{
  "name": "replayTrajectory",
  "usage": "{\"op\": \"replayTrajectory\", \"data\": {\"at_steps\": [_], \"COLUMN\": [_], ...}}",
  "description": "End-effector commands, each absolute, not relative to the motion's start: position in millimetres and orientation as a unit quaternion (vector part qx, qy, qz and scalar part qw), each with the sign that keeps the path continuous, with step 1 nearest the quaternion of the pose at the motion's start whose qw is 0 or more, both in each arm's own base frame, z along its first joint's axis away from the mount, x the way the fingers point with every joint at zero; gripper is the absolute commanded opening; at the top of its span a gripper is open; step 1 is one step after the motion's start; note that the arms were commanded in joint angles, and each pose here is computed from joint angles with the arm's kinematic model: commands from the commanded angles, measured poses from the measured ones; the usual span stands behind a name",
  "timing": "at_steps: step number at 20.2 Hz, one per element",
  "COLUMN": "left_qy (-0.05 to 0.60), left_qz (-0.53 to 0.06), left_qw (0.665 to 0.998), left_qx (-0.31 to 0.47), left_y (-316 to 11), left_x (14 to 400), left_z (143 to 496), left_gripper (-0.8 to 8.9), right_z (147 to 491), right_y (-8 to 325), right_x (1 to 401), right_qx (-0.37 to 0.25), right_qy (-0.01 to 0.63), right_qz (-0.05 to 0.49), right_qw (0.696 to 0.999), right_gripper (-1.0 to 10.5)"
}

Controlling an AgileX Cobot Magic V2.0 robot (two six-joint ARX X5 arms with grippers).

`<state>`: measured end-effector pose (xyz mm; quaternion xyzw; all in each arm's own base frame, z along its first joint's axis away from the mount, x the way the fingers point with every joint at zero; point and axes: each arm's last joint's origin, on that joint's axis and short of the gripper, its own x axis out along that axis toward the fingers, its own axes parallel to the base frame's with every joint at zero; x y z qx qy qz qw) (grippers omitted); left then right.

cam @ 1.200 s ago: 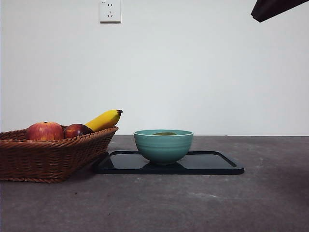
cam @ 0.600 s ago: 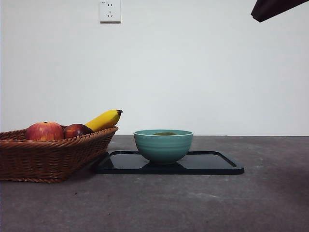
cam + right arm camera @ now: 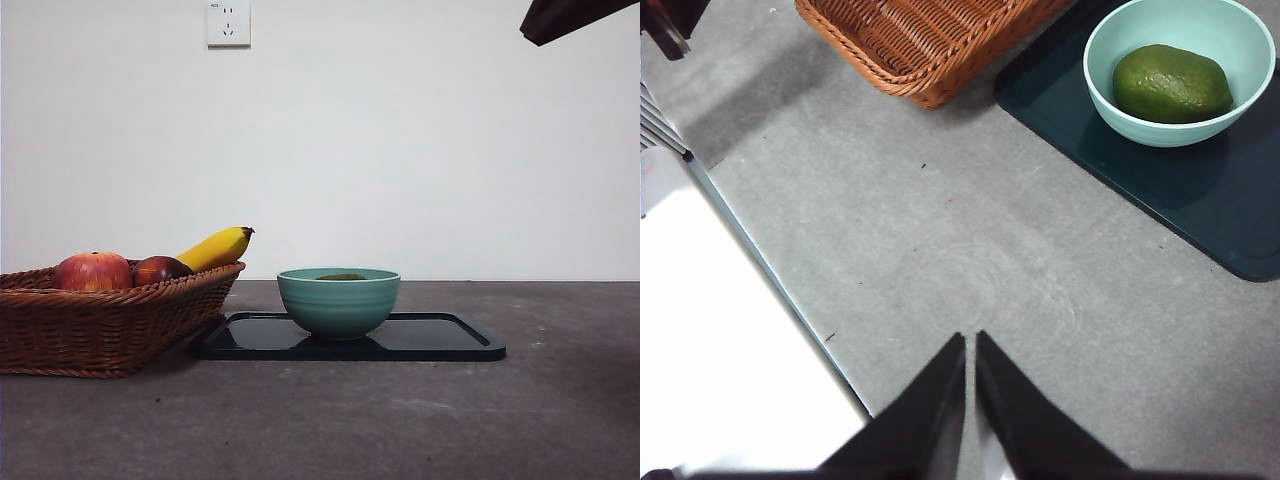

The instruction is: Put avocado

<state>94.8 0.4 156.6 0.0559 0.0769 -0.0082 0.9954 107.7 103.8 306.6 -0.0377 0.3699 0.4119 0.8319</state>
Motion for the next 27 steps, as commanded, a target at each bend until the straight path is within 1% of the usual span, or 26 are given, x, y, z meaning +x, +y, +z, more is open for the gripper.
{"op": "replayTrajectory", "data": {"at_steps": [1,15,16,18,20,22,24,27], "left_qy": [0.090,0.090,0.090,0.089,0.089,0.090,0.090,0.090], "left_qz": [-0.006,-0.006,-0.006,-0.006,-0.006,-0.006,-0.006,-0.006], "left_qw": [0.994,0.994,0.994,0.994,0.994,0.994,0.994,0.994], "left_qx": [0.054,0.054,0.054,0.054,0.054,0.054,0.054,0.054], "left_y": [0.7,0.7,0.7,0.7,0.7,0.7,0.7,0.7], "left_x": [95.6,95.6,95.6,95.6,95.6,95.6,95.6,95.6], "left_z": [149.0,149.0,149.0,149.0,149.0,149.0,149.0,149.0], "left_gripper": [0.06,0.06,0.06,0.06,0.06,0.06,0.06,0.06], "right_z": [308.9,309.0,309.8,315.7,324.8,330.6,325.5,297.9], "right_y": [106.3,106.2,104.3,92.3,76.7,57.7,39.6,20.9], "right_x": [108.2,108.1,108.2,108.6,110.9,111.7,109.3,105.8], "right_qx": [-0.034,-0.034,-0.032,-0.045,-0.022,0.004,0.012,0.012], "right_qy": [0.367,0.367,0.364,0.328,0.283,0.217,0.163,0.096], "right_qz": [0.416,0.416,0.411,0.399,0.362,0.310,0.253,0.180], "right_qw": [0.831,0.831,0.835,0.855,0.888,0.926,0.954,0.979], "right_gripper": [0.1,0.1,0.1,0.1,0.1,0.1,0.1,0.1]}}
